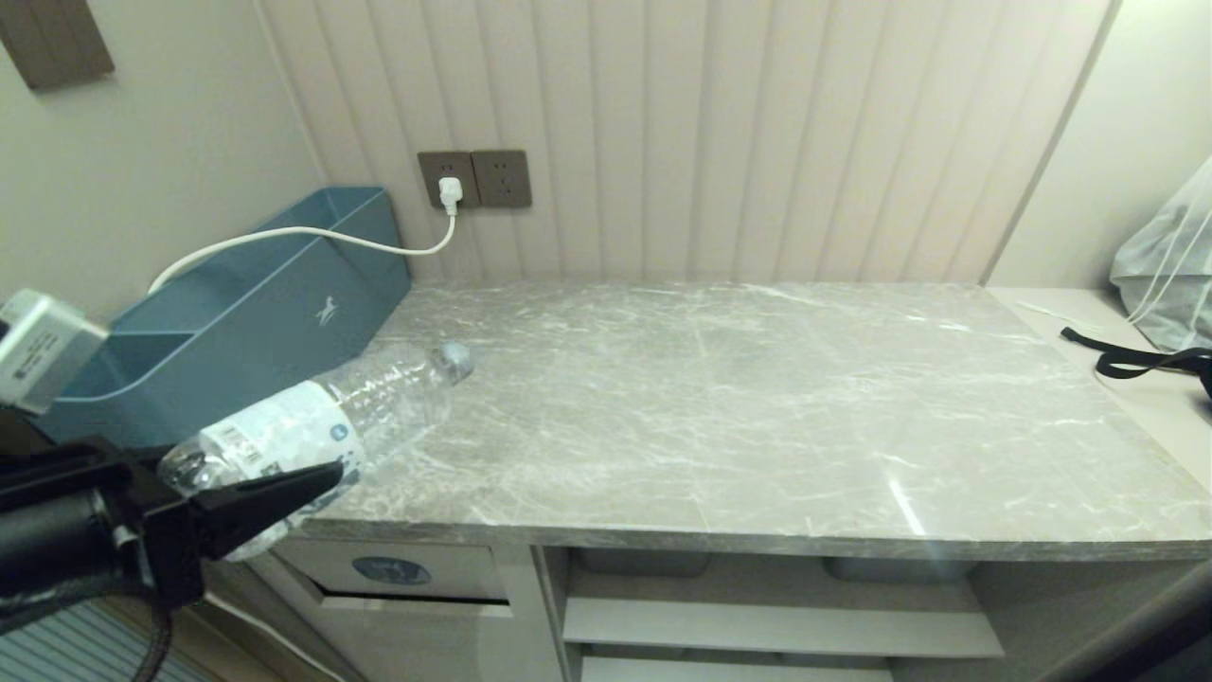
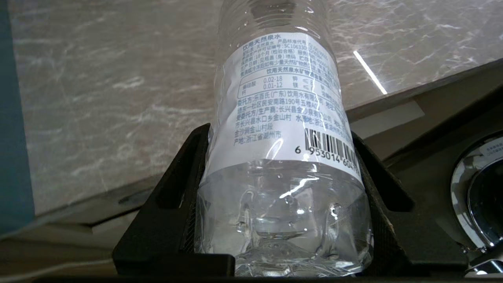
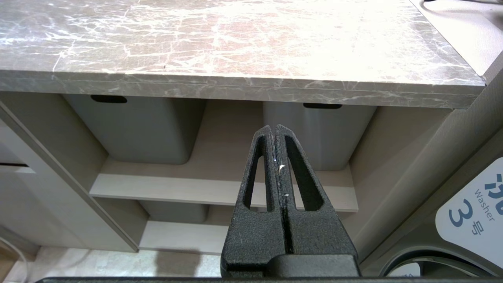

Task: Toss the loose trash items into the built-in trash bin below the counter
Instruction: Put the garbage in the trash can

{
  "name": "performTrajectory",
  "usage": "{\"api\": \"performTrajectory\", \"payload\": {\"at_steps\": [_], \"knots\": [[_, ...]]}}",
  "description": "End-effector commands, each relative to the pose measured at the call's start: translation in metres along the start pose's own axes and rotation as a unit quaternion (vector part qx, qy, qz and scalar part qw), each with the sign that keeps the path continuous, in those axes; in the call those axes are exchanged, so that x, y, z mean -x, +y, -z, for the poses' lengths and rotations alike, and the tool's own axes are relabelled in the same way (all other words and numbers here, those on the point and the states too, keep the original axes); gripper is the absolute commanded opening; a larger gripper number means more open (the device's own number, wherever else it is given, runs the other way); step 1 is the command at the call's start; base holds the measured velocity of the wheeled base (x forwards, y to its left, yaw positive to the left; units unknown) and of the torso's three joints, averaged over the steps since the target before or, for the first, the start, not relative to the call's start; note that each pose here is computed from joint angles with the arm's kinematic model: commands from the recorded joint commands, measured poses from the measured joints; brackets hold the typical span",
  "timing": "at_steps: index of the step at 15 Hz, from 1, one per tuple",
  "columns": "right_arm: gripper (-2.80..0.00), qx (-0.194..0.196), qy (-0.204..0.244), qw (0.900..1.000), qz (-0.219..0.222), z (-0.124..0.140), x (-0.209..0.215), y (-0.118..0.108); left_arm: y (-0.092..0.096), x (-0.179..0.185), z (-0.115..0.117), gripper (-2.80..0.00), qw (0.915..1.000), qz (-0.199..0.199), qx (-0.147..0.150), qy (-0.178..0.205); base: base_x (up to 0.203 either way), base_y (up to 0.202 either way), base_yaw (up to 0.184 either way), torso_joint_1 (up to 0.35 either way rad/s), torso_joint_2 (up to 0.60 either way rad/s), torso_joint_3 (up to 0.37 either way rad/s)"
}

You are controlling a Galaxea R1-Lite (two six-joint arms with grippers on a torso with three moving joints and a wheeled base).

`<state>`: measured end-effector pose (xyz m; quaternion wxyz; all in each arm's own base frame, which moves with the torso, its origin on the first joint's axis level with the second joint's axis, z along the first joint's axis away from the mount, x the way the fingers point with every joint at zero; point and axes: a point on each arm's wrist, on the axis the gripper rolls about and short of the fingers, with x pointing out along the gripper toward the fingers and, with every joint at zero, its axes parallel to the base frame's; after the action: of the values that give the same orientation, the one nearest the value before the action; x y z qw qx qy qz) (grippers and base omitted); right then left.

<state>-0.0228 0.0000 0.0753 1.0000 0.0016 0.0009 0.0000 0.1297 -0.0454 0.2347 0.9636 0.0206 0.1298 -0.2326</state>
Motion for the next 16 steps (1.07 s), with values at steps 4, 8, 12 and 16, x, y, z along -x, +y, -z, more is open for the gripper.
{"api": "performTrajectory", "payload": {"at_steps": [4,8,12,16], "knots": [[-2.8,0.002,-0.001,1.0,0.0,0.0,0.0,0.0,0.015,0.01,0.018,-2.8,0.9961,-0.062,0.062,0.011,0.0,0.0,0.0,-0.106,0.23,0.127],[-2.8,0.002,-0.001,1.0,0.0,0.0,0.0,0.0,0.018,0.01,0.024,-2.8,0.9945,-0.077,0.069,0.02,0.0,0.0,0.0,-0.246,0.54,0.288],[-2.8,0.002,-0.001,1.0,0.0,0.0,0.0,0.0,0.013,0.036,0.008,-2.8,0.9905,-0.119,0.027,-0.064,0.0,0.0,0.0,-0.243,0.54,0.29],[-2.8,0.002,-0.002,1.0,0.0,-0.001,0.0,0.0,-0.003,0.086,0.004,-2.8,0.9805,-0.127,-0.01,-0.15,0.0,0.0,0.0,-0.225,0.52,0.288]]}}
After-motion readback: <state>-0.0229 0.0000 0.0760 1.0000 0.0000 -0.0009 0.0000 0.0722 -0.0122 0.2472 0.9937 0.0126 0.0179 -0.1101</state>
